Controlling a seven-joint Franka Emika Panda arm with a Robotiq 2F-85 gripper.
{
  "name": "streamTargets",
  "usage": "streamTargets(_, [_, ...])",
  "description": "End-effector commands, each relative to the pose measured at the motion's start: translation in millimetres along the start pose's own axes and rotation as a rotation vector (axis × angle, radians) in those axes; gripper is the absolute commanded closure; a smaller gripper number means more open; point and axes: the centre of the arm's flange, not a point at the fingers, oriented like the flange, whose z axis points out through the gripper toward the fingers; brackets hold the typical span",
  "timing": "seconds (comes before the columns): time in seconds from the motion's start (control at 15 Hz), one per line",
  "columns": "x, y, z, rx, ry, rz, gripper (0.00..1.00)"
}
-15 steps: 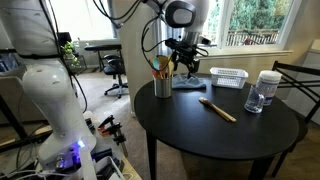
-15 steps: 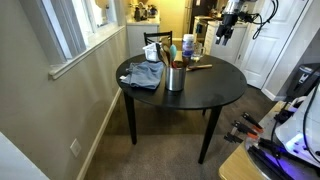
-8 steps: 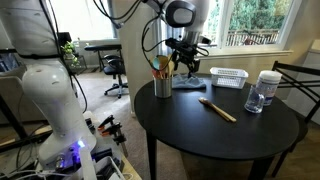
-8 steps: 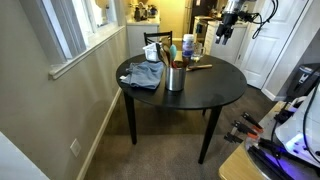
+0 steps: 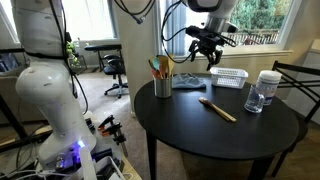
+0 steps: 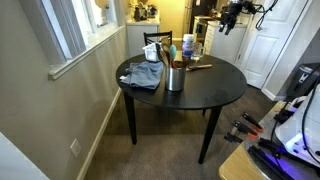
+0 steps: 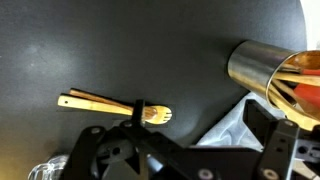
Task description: Put the wooden spoon into the metal bucket
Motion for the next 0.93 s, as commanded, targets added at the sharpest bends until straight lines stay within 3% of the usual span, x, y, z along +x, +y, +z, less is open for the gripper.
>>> streamTargets(0.0, [48,34,29,0.032,-0.126,-0.095,0.0])
streamTargets(0.4, [96,53,90,0.039,-0.269,-0.192,0.0])
streamTargets(0.87, [124,55,99,-0.036,-0.269,-0.314,0.0])
